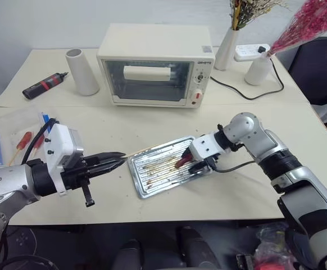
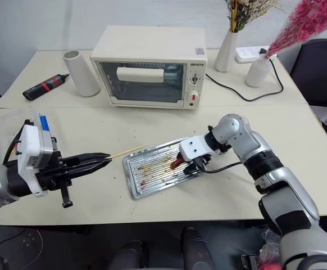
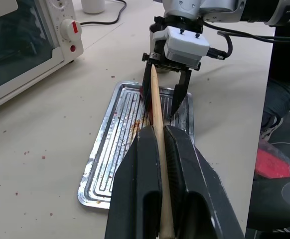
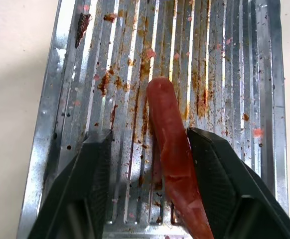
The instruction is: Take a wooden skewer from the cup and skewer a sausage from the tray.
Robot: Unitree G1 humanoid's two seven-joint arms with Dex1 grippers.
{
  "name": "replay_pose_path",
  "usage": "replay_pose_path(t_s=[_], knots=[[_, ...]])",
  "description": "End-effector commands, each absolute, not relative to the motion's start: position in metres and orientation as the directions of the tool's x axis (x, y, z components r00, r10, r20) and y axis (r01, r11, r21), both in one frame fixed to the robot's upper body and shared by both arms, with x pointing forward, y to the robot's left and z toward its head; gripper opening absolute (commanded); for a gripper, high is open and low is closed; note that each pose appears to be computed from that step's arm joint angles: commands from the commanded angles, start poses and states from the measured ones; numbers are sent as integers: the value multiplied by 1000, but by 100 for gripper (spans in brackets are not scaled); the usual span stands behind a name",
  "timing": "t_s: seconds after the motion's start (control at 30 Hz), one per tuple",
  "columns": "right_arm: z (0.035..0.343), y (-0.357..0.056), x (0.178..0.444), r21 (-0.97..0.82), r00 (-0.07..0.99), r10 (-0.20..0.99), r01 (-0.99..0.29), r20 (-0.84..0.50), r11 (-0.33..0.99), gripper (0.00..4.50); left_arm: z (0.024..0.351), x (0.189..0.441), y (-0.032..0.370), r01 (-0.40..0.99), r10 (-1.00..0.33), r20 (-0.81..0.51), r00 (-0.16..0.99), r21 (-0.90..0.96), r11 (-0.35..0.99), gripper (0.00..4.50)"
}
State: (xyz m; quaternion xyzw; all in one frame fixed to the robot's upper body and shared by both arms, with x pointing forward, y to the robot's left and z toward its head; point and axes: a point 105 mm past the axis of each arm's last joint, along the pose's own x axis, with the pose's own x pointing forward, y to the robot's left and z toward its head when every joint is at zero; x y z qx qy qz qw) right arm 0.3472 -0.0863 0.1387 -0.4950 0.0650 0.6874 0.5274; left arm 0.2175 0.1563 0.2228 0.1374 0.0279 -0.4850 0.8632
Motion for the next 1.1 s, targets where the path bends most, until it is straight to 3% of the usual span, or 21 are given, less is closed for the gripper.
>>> replay_pose_path(t_s=[0.03, 0.07, 0.37, 0.63, 0.73, 1.1], knots=[[148, -83, 351, -452, 60, 667, -780, -743, -433, 120, 228, 217, 155, 839, -830, -173, 531, 246, 485, 0], [147, -82, 352, -452, 62, 668, -781, -741, -430, 90, 228, 217, 155, 839, -830, -172, 531, 247, 486, 0], [153, -79, 353, -444, 49, 684, -794, -728, -415, 90, 224, 217, 155, 840, -828, -181, 530, 240, 486, 0], [204, -75, 342, -414, 4, 792, -854, -611, -315, 90, 213, 211, 171, 852, -817, -250, 520, 214, 477, 0], [213, -74, 337, -422, 8, 808, -856, -589, -299, 38, 216, 214, 171, 854, -820, -246, 517, 217, 473, 0], [222, -71, 323, -392, 4, 840, -885, -543, -249, 38, 222, 217, 168, 869, -834, -259, 487, 236, 434, 0]])
